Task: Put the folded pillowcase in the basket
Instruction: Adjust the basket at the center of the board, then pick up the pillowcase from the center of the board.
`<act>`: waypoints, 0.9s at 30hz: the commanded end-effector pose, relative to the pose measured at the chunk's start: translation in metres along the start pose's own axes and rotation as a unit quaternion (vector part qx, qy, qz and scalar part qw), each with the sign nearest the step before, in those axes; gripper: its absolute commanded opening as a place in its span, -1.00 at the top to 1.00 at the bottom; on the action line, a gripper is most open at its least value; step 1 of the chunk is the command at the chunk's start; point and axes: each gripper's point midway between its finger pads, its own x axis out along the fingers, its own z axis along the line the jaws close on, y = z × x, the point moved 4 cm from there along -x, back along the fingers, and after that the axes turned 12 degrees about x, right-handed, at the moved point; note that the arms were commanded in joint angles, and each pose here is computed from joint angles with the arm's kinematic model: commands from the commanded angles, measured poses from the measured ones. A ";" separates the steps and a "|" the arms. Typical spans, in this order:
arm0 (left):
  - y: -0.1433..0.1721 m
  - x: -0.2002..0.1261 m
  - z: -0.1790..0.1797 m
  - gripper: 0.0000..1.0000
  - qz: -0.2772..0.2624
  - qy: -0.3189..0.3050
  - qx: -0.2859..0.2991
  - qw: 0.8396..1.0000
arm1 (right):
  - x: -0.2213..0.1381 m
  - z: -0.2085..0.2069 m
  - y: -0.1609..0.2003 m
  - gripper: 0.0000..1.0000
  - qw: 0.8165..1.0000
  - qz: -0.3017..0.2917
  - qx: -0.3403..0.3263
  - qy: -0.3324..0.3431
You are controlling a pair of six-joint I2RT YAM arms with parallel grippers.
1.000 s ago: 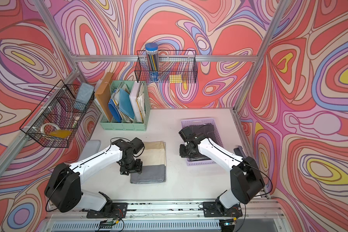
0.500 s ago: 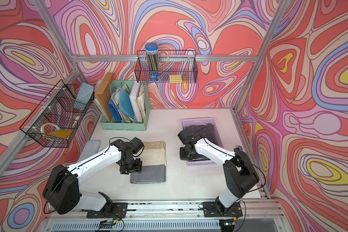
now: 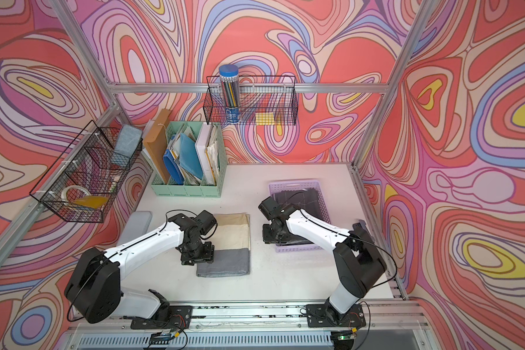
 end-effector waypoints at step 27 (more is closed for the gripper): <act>-0.010 0.034 0.008 -0.51 0.024 0.025 -0.075 0.997 | 0.082 0.097 -0.084 -0.20 0.993 -0.019 -0.112 -0.040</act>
